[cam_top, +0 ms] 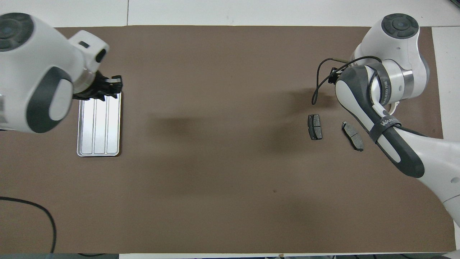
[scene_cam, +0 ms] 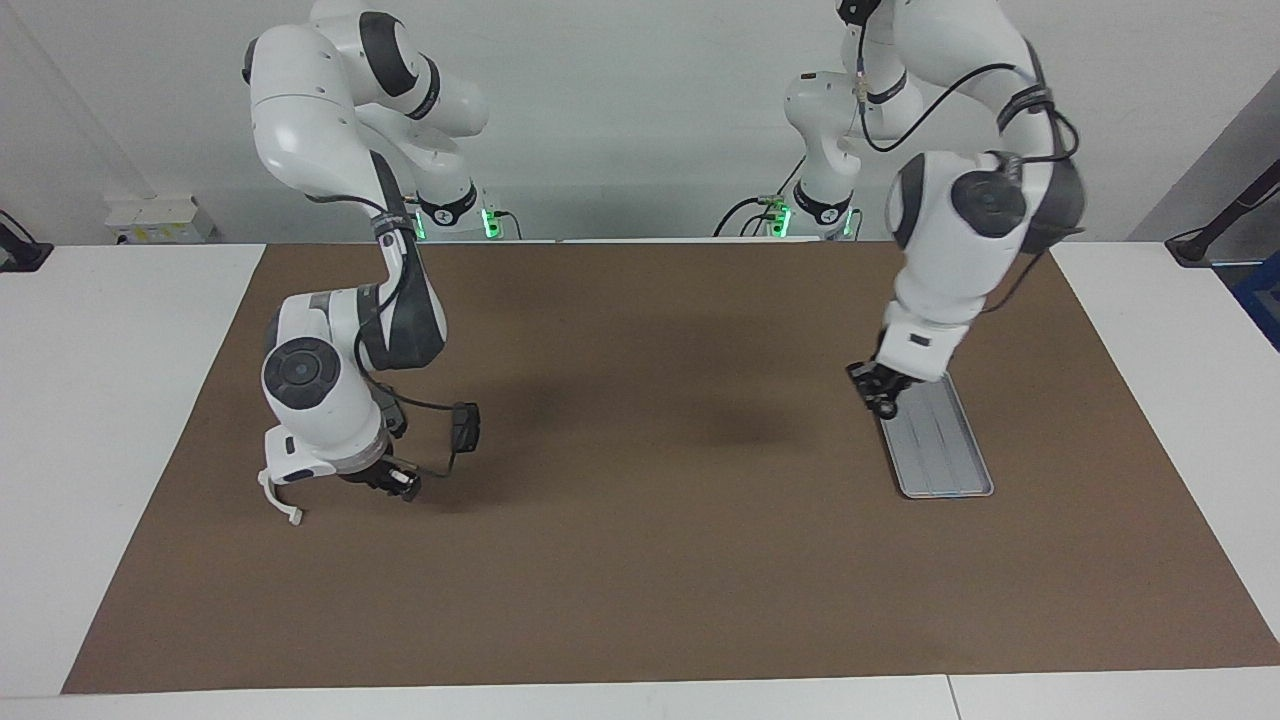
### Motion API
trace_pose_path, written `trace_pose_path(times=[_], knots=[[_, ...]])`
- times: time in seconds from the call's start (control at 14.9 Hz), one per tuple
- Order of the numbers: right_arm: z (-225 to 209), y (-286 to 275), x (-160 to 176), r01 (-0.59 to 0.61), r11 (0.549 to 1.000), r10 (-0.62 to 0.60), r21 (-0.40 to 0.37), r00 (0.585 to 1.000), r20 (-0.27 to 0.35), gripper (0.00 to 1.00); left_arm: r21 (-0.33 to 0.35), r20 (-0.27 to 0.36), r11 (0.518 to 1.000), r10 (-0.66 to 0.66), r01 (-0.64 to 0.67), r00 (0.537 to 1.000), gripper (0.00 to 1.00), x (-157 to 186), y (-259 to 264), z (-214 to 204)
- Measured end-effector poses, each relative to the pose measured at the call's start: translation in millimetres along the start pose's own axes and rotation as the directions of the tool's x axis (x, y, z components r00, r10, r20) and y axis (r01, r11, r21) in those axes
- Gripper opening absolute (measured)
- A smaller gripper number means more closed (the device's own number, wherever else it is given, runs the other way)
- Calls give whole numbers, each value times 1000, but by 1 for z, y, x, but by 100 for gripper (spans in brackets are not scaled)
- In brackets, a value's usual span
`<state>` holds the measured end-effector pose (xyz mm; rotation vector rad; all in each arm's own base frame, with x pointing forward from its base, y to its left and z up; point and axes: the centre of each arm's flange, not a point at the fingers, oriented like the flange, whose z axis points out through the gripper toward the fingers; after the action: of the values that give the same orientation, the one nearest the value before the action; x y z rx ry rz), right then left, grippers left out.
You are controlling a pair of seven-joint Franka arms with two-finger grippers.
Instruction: Pick bearing gear from pile to tray
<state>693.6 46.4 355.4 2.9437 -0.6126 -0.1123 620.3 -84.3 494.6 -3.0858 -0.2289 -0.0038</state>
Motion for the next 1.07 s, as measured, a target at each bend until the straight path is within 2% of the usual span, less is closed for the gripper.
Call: trace_pose_path(times=[0.2,0.4,0.6,0.8,0.94,1.07], knots=[[-61,-39,-35,49,999,-49,-3,999,1,31,0,16,998,67,-67,998,31,12,-102,-8],[-104,-102,-87,-31,998,31,46,1000,3,31,-3,30,995,99,-99,995,31,10,-144,18],[-118,-177,-151,-164,979,163,119,987,19,31,-9,17,994,109,-109,994,31,-13,-134,61],[-119,-236,-206,-258,947,254,189,966,45,31,-10,37,996,84,-84,996,31,-41,-112,80],[-109,-268,-237,-301,930,296,212,954,58,31,-10,41,997,78,-78,996,31,-54,-96,83],[-84,-300,-263,-325,918,319,227,946,66,31,-13,19,997,79,-78,997,31,-63,-93,90]])
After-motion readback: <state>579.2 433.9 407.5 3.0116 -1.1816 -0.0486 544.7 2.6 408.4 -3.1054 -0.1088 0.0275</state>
